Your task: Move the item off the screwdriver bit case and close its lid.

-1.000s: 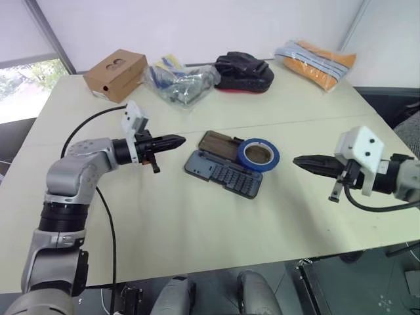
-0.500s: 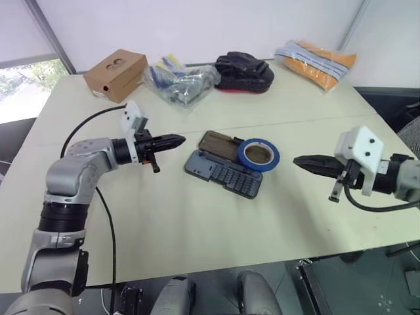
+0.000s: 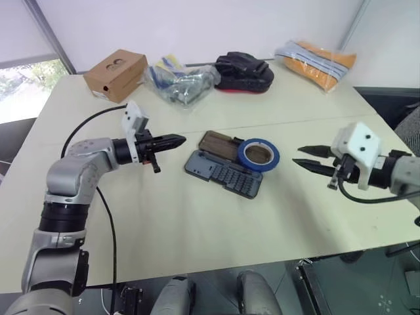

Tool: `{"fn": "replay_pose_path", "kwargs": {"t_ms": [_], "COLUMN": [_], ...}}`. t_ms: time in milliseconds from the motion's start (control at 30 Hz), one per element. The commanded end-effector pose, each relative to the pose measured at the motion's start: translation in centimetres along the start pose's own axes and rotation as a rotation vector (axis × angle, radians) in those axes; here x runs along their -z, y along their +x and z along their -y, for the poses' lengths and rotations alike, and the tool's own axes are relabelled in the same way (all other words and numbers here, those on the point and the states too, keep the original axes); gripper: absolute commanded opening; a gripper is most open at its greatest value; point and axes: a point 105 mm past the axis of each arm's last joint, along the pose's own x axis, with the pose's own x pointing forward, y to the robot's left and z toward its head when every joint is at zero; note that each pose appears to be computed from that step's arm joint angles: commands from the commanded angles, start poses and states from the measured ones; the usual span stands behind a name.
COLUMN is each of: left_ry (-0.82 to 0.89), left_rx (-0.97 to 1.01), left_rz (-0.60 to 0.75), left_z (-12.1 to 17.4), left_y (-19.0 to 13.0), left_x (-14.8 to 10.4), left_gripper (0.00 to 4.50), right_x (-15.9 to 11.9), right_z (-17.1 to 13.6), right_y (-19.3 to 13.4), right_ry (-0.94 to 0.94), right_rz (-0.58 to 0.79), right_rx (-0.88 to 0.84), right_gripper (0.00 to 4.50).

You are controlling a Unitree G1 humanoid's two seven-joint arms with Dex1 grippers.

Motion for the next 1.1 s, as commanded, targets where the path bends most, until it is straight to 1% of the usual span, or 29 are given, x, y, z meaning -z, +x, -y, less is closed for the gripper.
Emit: {"fn": "replay_pose_path", "kwargs": {"t_ms": [33, 67, 100, 267, 367, 600, 733, 967, 1100], "left_ry": [0.030, 0.029, 0.028, 0.012, 0.006, -0.002, -0.002, 0.000, 0.000], "left_rx": [0.021, 0.021, 0.021, 0.013, 0.005, -0.020, -0.026, -0.033, -0.034], "left_rz": [0.016, 0.017, 0.017, 0.023, 0.022, 0.026, 0.024, 0.023, 0.021], "left_z": [0.6, 0.7, 0.7, 1.0, 1.1, 1.2, 1.3, 1.3, 1.4], "left_y": [0.4, 0.5, 0.6, 1.0, 1.0, 0.8, 0.7, 0.7, 0.6], "left_x": [-0.7, -0.6, -0.5, 0.1, 0.6, 0.8, 1.0, 0.9, 1.0], "left_gripper": [0.00, 0.00, 0.00, 0.00, 0.00, 0.00, 0.00, 0.00, 0.00], "right_x": [0.5, 1.0, 1.4, 3.4, 3.5, 3.5, 4.1, 5.2, 5.3], "right_z": [1.6, 1.7, 1.7, 1.3, 1.0, 0.5, -0.5, -0.9, -1.1], "right_y": [1.4, 1.9, 2.3, 4.0, 4.8, 6.4, 7.4, 7.8, 7.8], "right_ry": [-0.070, -0.093, -0.120, -0.334, -0.399, -0.469, -0.513, -0.516, -0.514], "right_rz": [0.004, -0.008, -0.020, -0.101, -0.077, -0.037, -0.038, -0.069, -0.065], "right_rx": [0.084, 0.084, 0.082, 0.044, 0.051, 0.087, 0.057, 0.022, 0.020], "right_gripper": [3.44, 3.90, 4.48, 4.48, 4.48, 4.48, 4.48, 4.48, 4.48]}}
